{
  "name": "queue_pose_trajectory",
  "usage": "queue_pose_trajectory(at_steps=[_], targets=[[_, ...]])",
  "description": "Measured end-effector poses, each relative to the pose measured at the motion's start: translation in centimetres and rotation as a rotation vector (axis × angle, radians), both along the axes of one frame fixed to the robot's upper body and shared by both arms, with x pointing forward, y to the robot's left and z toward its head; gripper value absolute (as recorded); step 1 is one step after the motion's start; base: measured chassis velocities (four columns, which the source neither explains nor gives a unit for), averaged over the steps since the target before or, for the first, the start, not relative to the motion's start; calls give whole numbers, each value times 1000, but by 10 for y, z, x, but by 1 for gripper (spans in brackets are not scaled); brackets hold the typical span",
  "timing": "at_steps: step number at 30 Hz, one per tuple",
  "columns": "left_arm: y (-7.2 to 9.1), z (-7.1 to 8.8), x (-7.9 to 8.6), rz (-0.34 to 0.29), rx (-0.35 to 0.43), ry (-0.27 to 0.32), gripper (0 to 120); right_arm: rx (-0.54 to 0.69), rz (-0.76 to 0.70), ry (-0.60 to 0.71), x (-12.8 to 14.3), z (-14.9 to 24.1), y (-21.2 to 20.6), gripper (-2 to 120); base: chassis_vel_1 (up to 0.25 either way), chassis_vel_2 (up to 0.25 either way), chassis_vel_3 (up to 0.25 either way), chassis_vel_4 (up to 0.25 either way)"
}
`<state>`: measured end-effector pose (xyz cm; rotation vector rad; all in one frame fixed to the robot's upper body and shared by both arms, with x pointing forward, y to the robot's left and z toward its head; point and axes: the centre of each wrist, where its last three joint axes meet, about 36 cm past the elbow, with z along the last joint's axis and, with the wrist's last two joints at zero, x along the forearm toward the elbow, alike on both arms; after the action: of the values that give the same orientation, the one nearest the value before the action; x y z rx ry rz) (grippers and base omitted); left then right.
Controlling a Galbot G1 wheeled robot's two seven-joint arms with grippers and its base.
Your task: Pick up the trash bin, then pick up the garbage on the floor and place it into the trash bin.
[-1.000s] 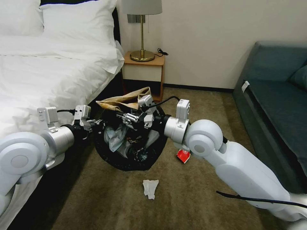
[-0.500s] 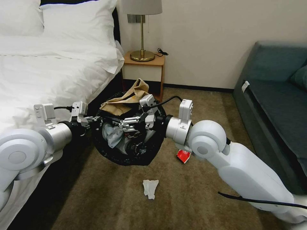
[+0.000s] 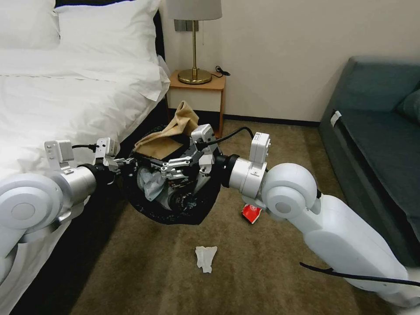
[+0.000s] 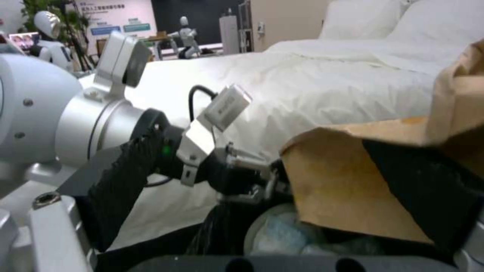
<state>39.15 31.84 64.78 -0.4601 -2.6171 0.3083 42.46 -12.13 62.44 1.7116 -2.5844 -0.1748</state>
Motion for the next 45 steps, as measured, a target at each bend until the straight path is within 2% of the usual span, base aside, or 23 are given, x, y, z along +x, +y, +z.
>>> queue_pose_trajectory(at_steps=[8, 23, 29, 31, 33, 37, 45], targets=[[2, 2, 3, 6, -6, -2, 1, 7, 22, 11, -2, 9, -5, 100, 0, 0, 0, 0], [9, 1, 13, 27, -12, 0, 1, 47, 78, 54, -26, 34, -12, 100, 0, 0, 0, 0], [8, 2, 13, 24, -13, -2, 1, 50, 54, 62, -21, 34, -15, 100, 0, 0, 0, 0], [8, 2, 13, 23, -14, -3, 1, 56, 56, 78, -20, 35, -16, 100, 0, 0, 0, 0], [8, 2, 14, 23, -16, -4, 1, 39, 45, 162, -17, 28, -15, 100, 0, 0, 0, 0], [7, 4, 14, 20, -19, -10, 1, 2, 4, 245, -12, 11, -13, 100, 0, 0, 0, 0], [7, 4, 14, 17, -20, -12, 1, 9, -16, 278, -8, 3, -9, 100, 0, 0, 0, 0]])
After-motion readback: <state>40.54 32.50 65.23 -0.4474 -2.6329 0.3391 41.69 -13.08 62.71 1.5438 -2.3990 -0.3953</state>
